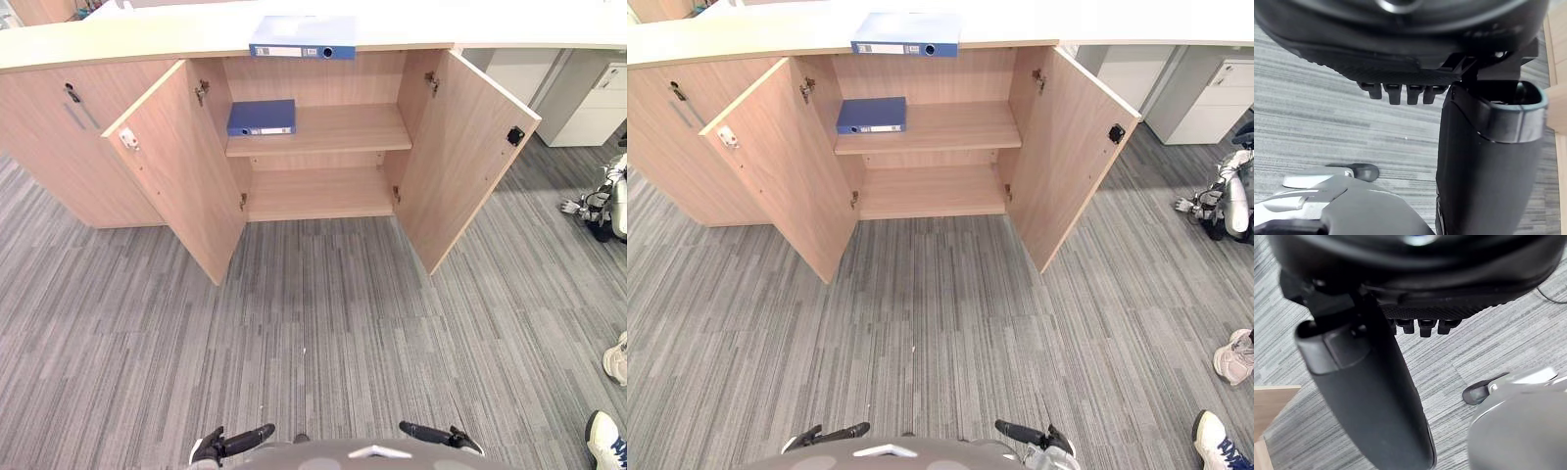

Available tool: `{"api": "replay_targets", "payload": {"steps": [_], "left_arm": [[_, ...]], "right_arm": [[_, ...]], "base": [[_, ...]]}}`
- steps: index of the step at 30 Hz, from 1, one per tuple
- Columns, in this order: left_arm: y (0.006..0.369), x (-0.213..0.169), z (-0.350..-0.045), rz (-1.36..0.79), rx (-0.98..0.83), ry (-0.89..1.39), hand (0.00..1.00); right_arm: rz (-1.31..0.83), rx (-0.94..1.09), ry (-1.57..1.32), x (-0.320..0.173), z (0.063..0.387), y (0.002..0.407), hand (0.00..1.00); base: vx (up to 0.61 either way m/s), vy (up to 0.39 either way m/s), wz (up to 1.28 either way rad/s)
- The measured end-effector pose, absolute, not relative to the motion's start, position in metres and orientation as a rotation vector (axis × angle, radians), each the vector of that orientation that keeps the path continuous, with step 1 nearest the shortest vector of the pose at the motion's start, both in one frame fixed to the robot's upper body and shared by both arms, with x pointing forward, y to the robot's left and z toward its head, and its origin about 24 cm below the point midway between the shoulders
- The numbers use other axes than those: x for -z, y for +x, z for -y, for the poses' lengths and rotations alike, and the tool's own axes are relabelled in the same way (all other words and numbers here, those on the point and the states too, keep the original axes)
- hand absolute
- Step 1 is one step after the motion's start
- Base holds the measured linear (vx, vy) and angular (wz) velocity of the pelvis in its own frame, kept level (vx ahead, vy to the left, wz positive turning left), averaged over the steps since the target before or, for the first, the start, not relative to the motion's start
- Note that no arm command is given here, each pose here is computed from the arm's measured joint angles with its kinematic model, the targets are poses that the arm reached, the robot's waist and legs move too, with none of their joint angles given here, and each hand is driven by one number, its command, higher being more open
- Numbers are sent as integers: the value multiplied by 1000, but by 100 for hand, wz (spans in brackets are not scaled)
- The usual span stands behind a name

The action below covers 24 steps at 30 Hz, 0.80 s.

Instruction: Walk over to the cabinet, pick up the folder, carry it to the office cabinet, place the folder inside the office cabinet, then close the office cabinet door

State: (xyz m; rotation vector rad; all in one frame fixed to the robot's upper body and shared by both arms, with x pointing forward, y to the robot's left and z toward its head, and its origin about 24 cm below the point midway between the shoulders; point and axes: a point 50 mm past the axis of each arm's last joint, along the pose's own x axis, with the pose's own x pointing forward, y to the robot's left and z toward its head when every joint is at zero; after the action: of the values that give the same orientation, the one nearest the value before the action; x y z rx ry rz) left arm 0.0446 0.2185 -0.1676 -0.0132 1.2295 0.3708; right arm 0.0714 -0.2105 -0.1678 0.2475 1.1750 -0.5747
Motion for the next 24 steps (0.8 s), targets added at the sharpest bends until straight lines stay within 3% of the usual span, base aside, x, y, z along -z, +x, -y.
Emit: {"api": "replay_targets", "payload": {"steps": [24], "left_arm": [[44,168,-218,-1227,-395,-57,100]], "right_arm": [[-1149,540,275,167,200,86,100]], "base": [[-34,-7,-2]]}}
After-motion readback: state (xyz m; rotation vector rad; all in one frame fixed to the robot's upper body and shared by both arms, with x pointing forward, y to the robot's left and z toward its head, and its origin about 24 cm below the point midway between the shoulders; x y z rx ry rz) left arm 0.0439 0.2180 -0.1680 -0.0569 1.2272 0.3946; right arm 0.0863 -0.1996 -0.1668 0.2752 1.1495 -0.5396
